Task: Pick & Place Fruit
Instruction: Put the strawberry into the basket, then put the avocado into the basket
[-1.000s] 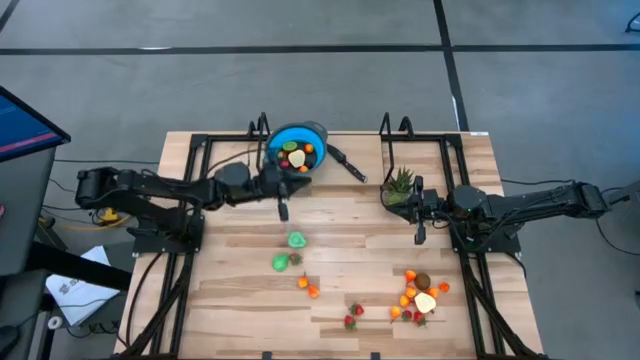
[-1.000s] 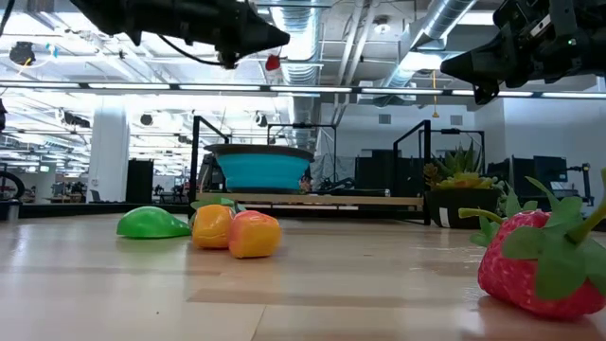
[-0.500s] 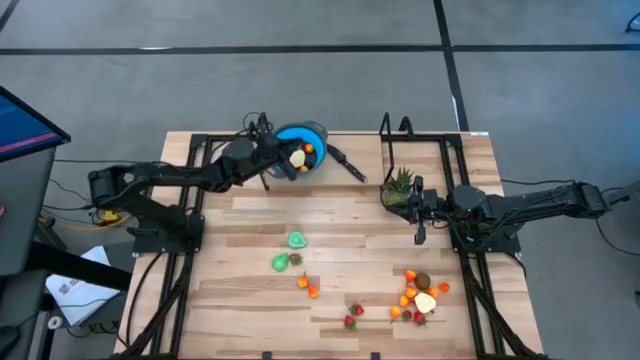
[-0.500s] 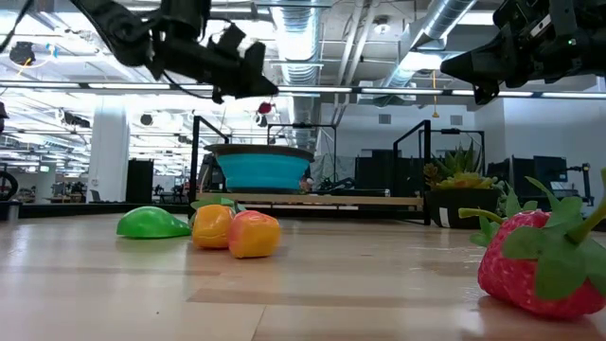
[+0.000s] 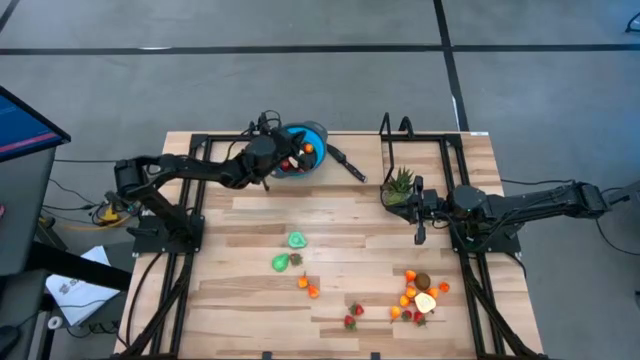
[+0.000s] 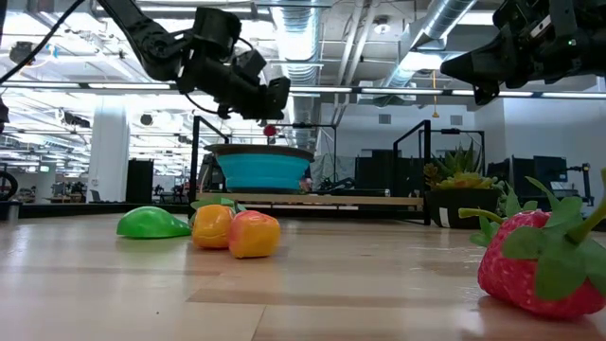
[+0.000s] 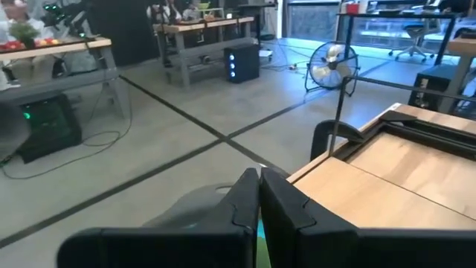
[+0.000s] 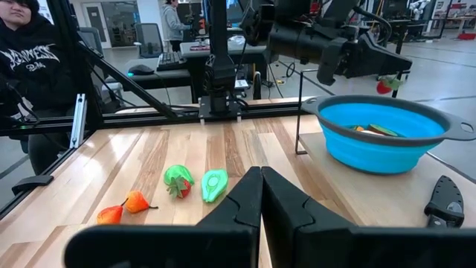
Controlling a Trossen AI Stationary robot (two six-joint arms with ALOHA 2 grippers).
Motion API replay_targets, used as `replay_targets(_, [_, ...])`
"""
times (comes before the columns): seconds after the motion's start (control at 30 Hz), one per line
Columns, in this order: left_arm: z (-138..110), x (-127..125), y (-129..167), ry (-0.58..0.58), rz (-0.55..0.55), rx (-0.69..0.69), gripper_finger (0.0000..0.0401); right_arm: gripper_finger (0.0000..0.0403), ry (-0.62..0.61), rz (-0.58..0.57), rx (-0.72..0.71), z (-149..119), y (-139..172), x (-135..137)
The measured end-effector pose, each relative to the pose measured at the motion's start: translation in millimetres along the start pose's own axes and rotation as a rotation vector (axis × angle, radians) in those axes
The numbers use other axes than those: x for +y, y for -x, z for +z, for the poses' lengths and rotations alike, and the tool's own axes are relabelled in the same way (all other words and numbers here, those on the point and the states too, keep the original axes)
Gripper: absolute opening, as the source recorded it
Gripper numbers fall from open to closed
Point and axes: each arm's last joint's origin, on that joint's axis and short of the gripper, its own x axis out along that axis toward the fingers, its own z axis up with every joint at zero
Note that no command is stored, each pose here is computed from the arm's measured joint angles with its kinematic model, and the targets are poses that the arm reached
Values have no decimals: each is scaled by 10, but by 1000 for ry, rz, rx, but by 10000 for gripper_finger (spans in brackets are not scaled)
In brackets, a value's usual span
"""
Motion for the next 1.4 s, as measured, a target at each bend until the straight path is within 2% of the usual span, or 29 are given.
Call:
replay_targets(0.27, [5,4,2,4,12,-2,16,1,1,0,7,-7,0,0])
replay_targets(0.6, [6,-7,8,4,8,-3,84,1,2,0,15,-15,0,0])
replay_targets(0.7, [6,-21,14,4,3,-3,71,1,2,0,15,-15,0,0])
replay_targets(0.9, [58,-154,117,3,-47,-22,11,1,2,0,15,-15,0,0])
replay_targets(1.07, [216,-302,322,-56,-118,-75,5,1,3,0,25,-25,1,1])
replay_targets(1.13, [287,-351,422,-86,-206,-89,6,1,-4,-1,39,-38,1,0])
replay_targets(1.3, [361,-396,711,-94,-622,-112,2,1,-26,-4,76,-74,3,-2])
replay_targets(1.4, [328,-354,895,-97,-745,-120,2,1,-27,-4,76,-74,3,-3])
